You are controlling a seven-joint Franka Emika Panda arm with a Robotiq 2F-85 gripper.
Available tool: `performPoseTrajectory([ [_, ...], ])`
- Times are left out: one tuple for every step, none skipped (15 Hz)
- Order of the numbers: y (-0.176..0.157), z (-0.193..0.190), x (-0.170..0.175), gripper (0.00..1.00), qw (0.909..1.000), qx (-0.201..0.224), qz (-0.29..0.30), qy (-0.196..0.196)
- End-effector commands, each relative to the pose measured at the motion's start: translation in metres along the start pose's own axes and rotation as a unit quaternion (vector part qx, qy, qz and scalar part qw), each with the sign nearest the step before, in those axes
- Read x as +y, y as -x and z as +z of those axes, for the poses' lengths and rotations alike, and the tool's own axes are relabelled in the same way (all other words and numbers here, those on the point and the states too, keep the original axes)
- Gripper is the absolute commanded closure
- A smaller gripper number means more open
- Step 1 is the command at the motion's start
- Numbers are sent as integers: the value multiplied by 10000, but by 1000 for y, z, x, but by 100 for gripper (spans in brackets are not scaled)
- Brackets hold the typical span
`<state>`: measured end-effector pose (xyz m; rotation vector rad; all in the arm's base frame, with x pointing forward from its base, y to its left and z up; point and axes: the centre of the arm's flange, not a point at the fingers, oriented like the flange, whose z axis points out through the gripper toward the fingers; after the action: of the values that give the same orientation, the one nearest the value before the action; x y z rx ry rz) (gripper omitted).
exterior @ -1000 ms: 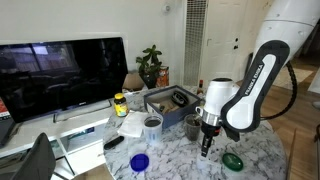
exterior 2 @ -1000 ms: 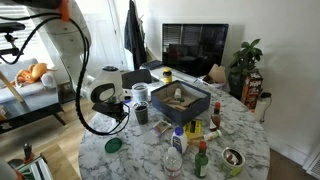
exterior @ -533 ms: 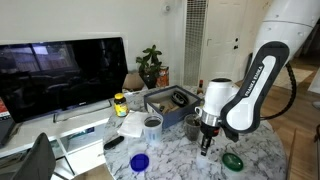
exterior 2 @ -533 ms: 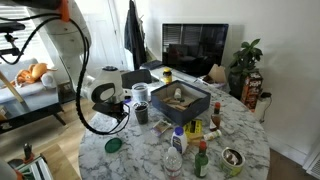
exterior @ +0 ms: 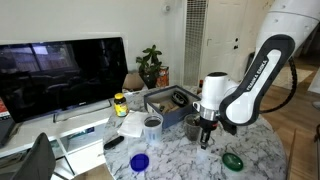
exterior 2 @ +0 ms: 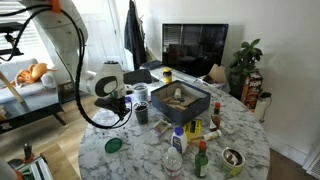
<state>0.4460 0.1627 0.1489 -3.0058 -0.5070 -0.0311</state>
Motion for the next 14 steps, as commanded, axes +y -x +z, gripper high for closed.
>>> performPoseTrajectory([
  [-4, -53, -1, 99, 9983, -322, -121, 464],
  [-5, -68, 0, 99, 9972, -418, -185, 583],
  [-8, -80, 1, 99, 9960, -494, -246, 702],
  [-8, -95, 0, 99, 9940, -615, -328, 845],
  [-11, -108, -2, 99, 9922, -676, -383, 973],
  [-11, -120, -2, 99, 9901, -740, -433, 1114],
  [-14, -132, -3, 99, 9885, -745, -460, 1237],
  [-16, -109, 5, 99, 9922, -667, -395, 979],
  [-18, -120, 4, 97, 9921, -619, -398, 1018],
  [-19, -122, 4, 97, 9922, -598, -399, 1020],
  [-18, -120, 4, 97, 9921, -616, -397, 1016],
  [-18, -117, 4, 97, 9920, -644, -395, 1010],
  [-17, -114, 5, 99, 9919, -669, -395, 1006],
  [-21, -114, 3, 99, 9885, -757, -484, 1219],
])
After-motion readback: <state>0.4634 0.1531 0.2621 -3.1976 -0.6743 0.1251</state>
